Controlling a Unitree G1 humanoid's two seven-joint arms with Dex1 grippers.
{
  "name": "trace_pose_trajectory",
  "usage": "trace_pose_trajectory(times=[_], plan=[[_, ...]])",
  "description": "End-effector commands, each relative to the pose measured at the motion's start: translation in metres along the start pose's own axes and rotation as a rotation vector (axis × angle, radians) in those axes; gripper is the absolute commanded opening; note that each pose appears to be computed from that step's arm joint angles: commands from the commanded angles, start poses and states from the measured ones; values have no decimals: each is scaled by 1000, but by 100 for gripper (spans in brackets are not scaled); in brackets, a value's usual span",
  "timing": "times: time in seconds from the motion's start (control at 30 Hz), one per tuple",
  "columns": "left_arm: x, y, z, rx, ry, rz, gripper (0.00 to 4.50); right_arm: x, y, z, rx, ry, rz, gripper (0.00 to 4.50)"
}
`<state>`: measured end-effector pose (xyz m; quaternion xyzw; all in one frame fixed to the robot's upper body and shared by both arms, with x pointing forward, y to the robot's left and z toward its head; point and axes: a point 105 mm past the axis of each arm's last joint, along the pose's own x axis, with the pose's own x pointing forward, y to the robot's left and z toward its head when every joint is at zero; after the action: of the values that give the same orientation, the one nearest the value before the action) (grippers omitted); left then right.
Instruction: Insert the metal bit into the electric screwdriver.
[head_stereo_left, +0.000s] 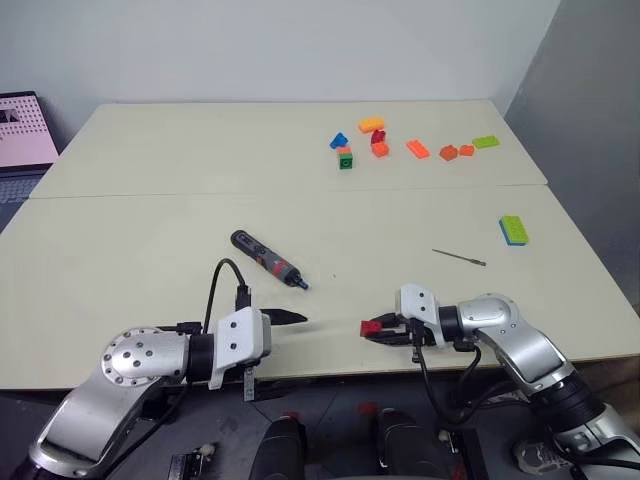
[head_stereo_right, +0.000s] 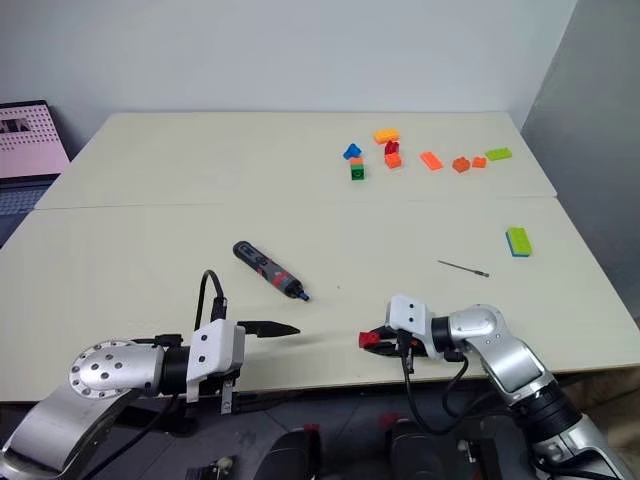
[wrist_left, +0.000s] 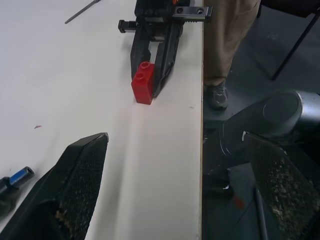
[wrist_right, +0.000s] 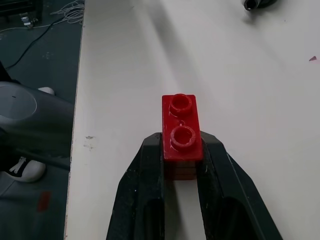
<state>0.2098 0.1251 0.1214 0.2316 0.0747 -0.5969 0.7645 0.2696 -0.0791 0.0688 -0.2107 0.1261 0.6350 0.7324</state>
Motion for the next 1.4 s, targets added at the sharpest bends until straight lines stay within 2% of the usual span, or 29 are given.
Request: trace_pose_trajectory(times=[0.03,0.2,0.37,0.47,0.53,0.7,0.8,1.0,1.07,1.1,1.4], plan=[[3,10,12,24,-66,51,450,-21,-16,12,-24,-47,-116,50],[15,21,27,39,-153,83,450,-65,-60,11,58,-113,-472,50],[30,30,40,64,-221,93,450,-116,-91,-6,136,-115,-830,50],[35,33,41,72,-226,84,450,-163,-111,-39,238,-56,-1152,50],[36,33,41,75,-227,81,450,-184,-113,-57,310,-23,-1277,50],[37,35,39,79,-220,88,450,-209,-117,-85,439,27,-1453,50],[35,34,39,79,-215,95,450,-210,-115,-100,521,55,-1488,50],[33,34,36,76,-200,107,450,-207,-119,-101,593,5,-1500,50],[32,34,35,74,-192,108,450,-208,-120,-99,605,-8,-1510,120],[31,34,35,73,-189,108,450,-208,-120,-98,609,-13,-1514,127],[26,40,34,68,-180,139,450,-225,-110,-79,527,-64,-1552,353]])
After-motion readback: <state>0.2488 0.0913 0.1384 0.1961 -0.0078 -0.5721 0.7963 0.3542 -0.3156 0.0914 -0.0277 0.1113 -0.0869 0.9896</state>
